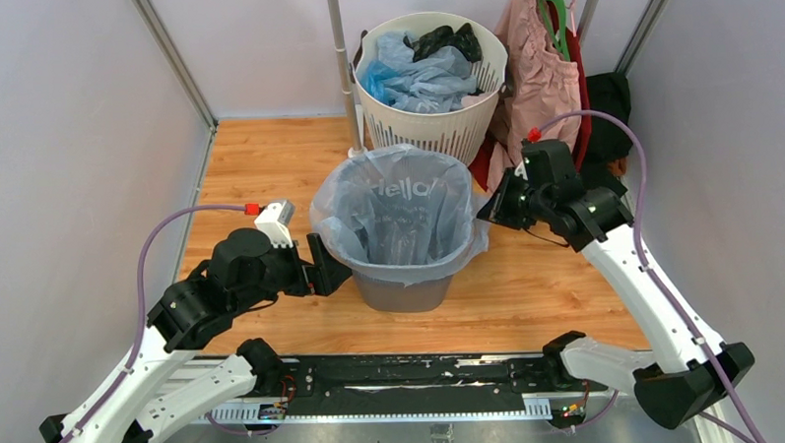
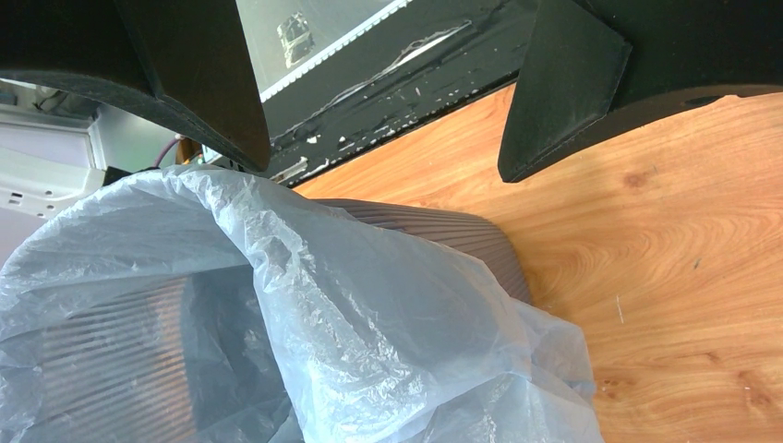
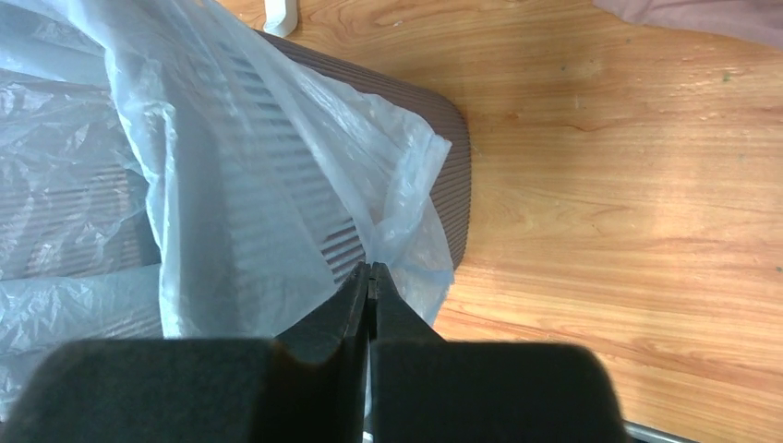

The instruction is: Put the trash bags into the trash bin

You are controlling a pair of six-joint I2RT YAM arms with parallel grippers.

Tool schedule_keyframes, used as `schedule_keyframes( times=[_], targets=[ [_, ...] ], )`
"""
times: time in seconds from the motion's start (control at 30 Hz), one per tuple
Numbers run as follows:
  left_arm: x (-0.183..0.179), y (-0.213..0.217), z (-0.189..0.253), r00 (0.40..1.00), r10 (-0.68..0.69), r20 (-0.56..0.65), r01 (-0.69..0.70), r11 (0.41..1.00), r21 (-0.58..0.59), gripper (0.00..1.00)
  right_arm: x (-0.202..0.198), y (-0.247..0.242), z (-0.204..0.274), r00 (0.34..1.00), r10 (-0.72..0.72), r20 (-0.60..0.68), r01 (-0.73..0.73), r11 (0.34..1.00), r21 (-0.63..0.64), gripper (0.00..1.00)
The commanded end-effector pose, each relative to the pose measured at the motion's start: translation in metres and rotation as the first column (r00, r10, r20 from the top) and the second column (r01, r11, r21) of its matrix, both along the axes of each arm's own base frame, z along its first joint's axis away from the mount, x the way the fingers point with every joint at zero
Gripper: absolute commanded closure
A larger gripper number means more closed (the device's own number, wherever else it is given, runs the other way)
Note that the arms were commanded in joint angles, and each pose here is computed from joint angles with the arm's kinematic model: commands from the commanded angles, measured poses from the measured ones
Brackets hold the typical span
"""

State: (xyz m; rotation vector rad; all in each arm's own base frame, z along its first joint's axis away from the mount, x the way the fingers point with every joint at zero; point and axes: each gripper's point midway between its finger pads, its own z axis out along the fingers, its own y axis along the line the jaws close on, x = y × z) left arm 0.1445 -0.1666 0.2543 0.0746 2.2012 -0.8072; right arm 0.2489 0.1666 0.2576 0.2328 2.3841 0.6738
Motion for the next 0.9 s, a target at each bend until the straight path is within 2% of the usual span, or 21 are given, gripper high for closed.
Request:
schedule_keyframes(
  times=[0.0, 0.3, 0.4, 0.47, 0.87],
  targets=[
    [0.000, 0.001, 0.007, 1.000, -0.006, 0.026, 0.006, 1.000, -0.001, 0.00, -0.012, -0.023, -0.009, 0.999, -0.032, -0.017, 0.031, 0.998, -0.057, 1.00],
    [0.000, 0.001, 0.010, 1.000, -0.004, 0.030, 0.005, 1.000, -0.007, 0.00, -0.017, -0.033, -0.025, 0.998, -0.043, -0.047, 0.039, 0.997, -0.073, 1.00],
    [0.000, 0.001, 0.010, 0.999, -0.004, 0.032, 0.004, 1.000, -0.008, 0.00, -0.013, -0.032, -0.009, 0.999, -0.036, -0.008, 0.035, 0.997, -0.062, 0.85],
    [0.000, 0.001, 0.010, 1.000, -0.005, 0.029, 0.006, 1.000, -0.007, 0.00, -0.012, -0.030, 0.002, 1.000, -0.029, 0.011, 0.030, 0.998, -0.052, 0.80],
    [0.000, 0.001, 0.011, 0.999, -0.005, 0.033, 0.005, 1.000, -0.007, 0.00, -0.002, -0.012, 0.036, 0.999, 0.016, 0.048, -0.018, 1.000, 0.025, 0.67]
  ],
)
